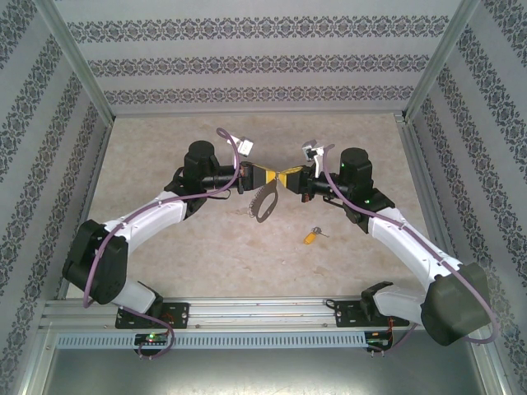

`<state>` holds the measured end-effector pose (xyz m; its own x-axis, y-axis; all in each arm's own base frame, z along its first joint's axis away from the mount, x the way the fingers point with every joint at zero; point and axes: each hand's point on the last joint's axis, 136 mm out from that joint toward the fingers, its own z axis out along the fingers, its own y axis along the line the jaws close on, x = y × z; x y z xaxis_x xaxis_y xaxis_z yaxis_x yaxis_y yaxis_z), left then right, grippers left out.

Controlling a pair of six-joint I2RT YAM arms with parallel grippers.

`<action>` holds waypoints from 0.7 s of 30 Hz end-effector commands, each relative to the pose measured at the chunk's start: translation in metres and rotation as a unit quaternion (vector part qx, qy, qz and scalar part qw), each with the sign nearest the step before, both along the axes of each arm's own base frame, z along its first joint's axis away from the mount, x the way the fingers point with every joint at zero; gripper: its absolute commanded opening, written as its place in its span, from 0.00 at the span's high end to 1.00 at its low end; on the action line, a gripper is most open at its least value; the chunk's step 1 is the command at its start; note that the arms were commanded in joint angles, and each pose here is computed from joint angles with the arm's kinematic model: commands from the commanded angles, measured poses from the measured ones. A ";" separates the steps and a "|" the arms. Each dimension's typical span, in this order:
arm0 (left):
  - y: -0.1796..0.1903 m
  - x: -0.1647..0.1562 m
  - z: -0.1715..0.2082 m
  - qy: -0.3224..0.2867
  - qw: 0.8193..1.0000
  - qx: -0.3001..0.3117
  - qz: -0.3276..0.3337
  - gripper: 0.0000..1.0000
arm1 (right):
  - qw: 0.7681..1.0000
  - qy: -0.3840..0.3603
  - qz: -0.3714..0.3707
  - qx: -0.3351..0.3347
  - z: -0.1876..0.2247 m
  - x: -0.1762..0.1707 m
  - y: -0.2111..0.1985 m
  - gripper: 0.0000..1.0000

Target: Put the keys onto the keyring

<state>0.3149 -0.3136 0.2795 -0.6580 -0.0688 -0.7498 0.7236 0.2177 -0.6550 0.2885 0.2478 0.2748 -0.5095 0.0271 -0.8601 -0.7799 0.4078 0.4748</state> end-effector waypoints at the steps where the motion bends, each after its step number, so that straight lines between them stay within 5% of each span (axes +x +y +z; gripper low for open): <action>1: -0.003 -0.003 0.019 -0.033 0.999 -0.028 -0.015 1.00 | 1.000 -0.025 0.006 0.013 0.016 0.000 0.002 1.00; 10: -0.006 -0.003 0.021 -0.030 0.999 -0.037 -0.023 0.80 | 1.000 -0.021 0.011 0.014 0.015 0.000 0.003 1.00; 21: -0.006 -0.005 0.024 -0.035 0.998 -0.048 -0.029 1.00 | 1.000 -0.021 0.009 0.014 0.016 0.001 0.003 1.00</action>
<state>0.3178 -0.3171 0.2856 -0.6562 -0.0940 -0.7487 0.7289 0.1776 -0.6612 0.2904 0.2462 0.2759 -0.5080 0.0334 -0.8607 -0.7787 0.4093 0.4755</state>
